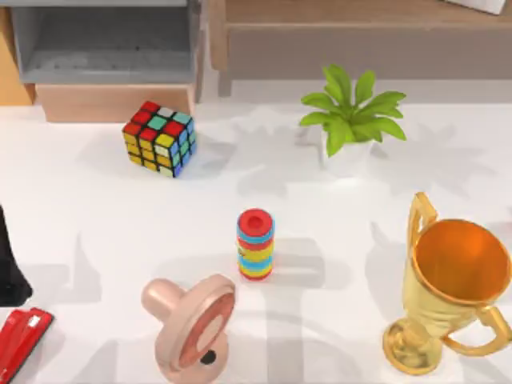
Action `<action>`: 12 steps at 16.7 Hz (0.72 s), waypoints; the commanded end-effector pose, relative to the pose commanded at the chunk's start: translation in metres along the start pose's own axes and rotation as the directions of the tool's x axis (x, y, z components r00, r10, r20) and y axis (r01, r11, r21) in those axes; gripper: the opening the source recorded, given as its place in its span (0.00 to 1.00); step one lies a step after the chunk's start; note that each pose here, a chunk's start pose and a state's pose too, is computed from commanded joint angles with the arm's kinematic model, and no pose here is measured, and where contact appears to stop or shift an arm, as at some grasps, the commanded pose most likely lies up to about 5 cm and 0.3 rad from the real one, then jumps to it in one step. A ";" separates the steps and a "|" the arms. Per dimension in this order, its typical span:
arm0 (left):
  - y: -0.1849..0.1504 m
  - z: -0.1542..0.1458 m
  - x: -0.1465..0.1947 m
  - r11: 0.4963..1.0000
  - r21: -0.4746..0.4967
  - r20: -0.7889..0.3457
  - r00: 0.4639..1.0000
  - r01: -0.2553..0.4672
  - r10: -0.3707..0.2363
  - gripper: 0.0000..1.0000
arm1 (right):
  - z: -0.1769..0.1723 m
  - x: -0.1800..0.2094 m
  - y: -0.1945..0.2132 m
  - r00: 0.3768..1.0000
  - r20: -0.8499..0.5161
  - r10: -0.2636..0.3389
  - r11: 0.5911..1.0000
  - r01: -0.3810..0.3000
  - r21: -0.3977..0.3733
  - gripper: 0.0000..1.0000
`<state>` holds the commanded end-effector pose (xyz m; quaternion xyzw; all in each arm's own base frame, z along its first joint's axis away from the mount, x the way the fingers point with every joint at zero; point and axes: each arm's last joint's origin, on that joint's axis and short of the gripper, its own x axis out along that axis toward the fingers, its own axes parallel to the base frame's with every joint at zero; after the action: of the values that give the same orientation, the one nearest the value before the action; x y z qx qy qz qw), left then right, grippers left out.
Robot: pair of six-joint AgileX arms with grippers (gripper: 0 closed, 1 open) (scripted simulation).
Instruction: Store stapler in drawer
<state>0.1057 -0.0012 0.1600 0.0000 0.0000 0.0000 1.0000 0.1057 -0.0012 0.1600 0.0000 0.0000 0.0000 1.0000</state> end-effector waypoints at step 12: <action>0.015 0.048 0.039 0.915 0.403 -0.056 0.998 0.007 0.017 1.00 | 0.000 0.000 0.000 1.000 0.000 0.000 1.000 0.000 0.000 1.00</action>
<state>0.1452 0.0134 0.2081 0.2059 0.0294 0.0024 0.9781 0.1057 -0.0012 0.1600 0.0000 0.0000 0.0000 1.0000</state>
